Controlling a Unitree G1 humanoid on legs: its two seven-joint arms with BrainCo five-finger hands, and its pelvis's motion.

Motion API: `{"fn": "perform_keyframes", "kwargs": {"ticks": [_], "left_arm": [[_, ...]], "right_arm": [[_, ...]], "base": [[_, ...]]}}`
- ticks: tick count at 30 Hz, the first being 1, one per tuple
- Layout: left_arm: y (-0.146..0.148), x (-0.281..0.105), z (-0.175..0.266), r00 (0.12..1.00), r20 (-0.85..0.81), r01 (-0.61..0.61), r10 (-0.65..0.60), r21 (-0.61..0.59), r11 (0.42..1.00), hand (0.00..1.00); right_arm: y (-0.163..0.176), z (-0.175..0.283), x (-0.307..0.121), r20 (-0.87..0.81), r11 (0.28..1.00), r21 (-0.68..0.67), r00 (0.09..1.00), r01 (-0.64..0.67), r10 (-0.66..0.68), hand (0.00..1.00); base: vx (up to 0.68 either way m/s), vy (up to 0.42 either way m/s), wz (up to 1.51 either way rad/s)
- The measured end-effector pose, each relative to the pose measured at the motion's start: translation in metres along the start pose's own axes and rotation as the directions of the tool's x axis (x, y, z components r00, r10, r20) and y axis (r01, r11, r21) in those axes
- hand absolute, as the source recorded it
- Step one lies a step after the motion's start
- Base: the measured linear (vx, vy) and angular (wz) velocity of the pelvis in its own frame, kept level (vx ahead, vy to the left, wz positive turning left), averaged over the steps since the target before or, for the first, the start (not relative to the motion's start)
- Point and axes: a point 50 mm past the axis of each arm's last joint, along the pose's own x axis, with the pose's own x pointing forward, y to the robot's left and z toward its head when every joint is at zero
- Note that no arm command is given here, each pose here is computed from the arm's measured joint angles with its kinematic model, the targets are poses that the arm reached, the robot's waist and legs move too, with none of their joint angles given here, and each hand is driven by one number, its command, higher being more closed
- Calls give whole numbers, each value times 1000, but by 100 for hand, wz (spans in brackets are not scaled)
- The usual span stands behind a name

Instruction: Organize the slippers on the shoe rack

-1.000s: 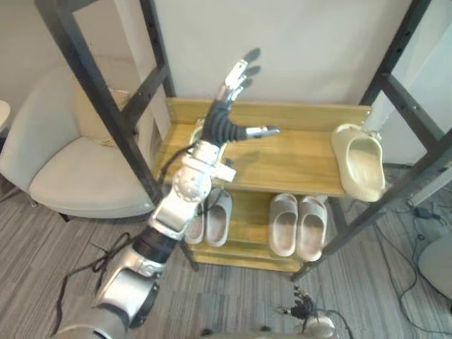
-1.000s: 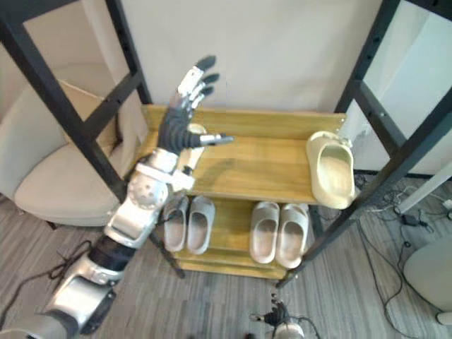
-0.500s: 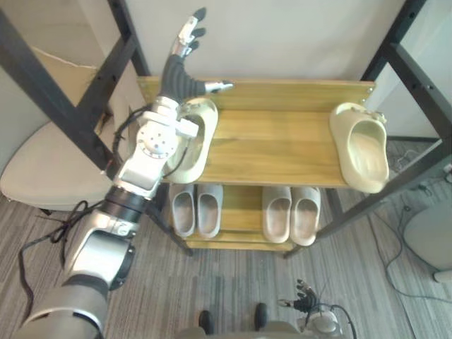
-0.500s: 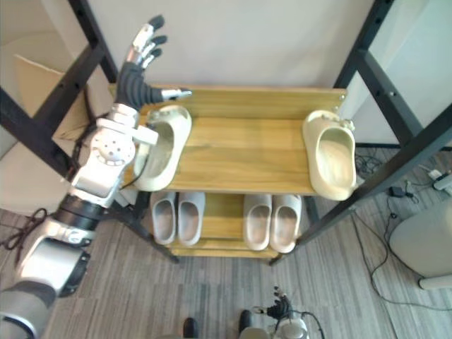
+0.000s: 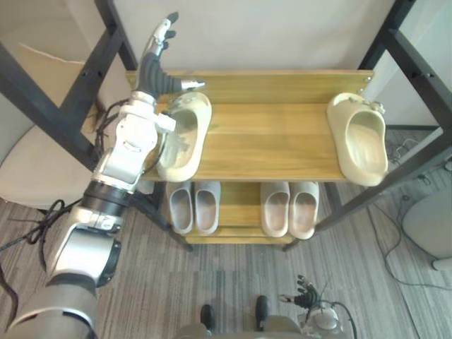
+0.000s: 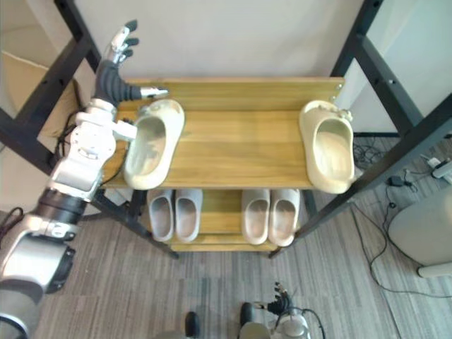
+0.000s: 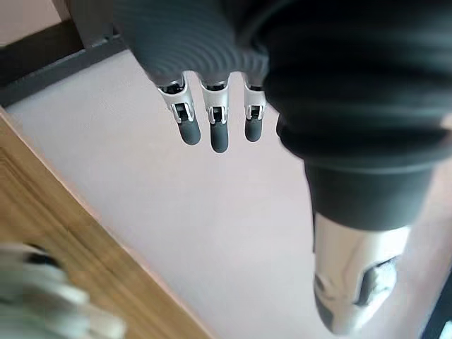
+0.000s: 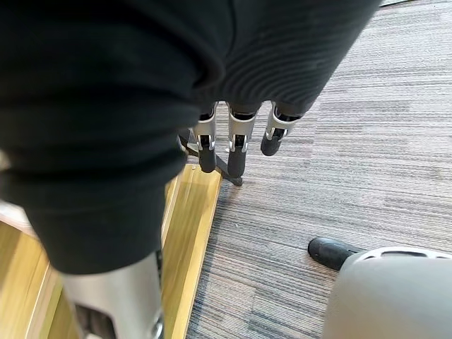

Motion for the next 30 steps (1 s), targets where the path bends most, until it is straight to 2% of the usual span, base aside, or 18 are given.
{"fn": "perform_keyframes", "kwargs": {"ticks": [12, 24, 30], "left_arm": [[20, -13, -22, 998, -55, 7, 4, 193, 981, 0], [21, -18, -29, 997, -68, 53, -32, 323, 945, 0], [21, -18, -30, 997, -76, 57, -32, 346, 937, 0]], "right_arm": [[-8, -1, 0, 7, 1000, -7, 1000, 19, -19, 0], [-14, -8, -3, -9, 999, -26, 1000, 29, -29, 0], [-14, -8, -3, -8, 999, -41, 1000, 29, -29, 0]], "base": [[-14, 0, 1], [0, 0, 0], [0, 0, 0]]}}
